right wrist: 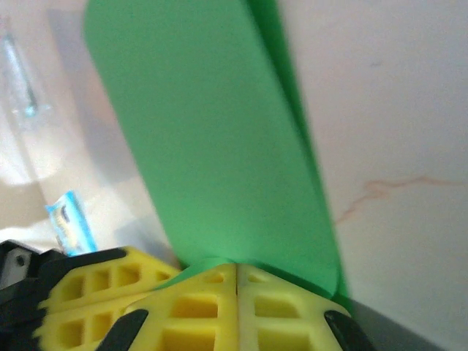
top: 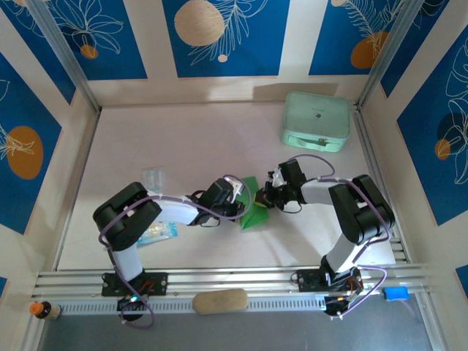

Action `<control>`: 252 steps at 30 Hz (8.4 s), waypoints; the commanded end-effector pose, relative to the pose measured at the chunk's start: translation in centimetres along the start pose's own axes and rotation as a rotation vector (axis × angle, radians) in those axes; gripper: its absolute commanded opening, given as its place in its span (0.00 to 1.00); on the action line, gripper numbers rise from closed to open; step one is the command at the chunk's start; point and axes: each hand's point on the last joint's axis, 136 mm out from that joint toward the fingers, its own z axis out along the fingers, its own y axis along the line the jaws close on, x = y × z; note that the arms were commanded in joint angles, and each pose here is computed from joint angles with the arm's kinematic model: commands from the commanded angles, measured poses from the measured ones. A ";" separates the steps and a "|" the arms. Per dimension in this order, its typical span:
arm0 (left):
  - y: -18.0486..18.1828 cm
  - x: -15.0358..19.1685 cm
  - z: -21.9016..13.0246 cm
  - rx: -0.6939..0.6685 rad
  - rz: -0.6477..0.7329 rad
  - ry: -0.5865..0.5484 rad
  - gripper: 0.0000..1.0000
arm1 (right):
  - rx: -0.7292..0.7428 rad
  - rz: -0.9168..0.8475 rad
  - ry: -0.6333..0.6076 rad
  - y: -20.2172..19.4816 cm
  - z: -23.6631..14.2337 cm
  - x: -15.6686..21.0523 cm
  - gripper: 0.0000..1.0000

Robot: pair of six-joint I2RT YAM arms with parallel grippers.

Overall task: Fold a paper plane with a square sheet of paper (pick it up from the middle)
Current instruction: Fold the triangle a second time at the center of the table.

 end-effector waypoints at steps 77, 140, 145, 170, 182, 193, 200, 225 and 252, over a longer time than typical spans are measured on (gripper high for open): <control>0.8 0.5 -0.8 -0.049 -0.015 0.048 0.16 | 0.089 0.065 0.096 -3.4 1.2 4.4 0.00; -4.5 6.1 -0.7 0.167 -0.333 0.348 0.09 | 0.090 0.109 0.084 -3.8 1.2 4.3 0.00; -4.5 7.3 -1.7 0.159 -0.324 0.370 0.10 | 0.090 0.111 0.083 -3.8 1.1 4.3 0.00; -5.7 0.9 -2.0 0.144 -0.235 0.199 0.09 | 0.068 0.108 0.089 -3.3 1.1 4.2 0.00; -1.1 6.8 -0.3 0.000 -0.346 0.311 0.04 | 0.011 0.060 0.078 -1.2 0.4 3.5 0.00; -1.2 7.4 -0.2 0.024 -0.367 0.317 0.02 | -0.042 -0.093 0.122 2.2 0.7 5.2 0.02; -1.2 7.5 -0.3 0.026 -0.370 0.312 0.00 | 0.118 0.027 0.098 -3.5 1.6 5.1 0.00; -1.3 8.4 0.2 0.056 -0.386 0.339 0.00 | 0.052 0.053 -0.105 -3.1 -2.3 -3.1 0.00; -6.0 1.5 -0.5 0.230 -0.368 0.186 0.04 | 0.065 0.060 0.005 -3.5 -0.5 1.5 0.00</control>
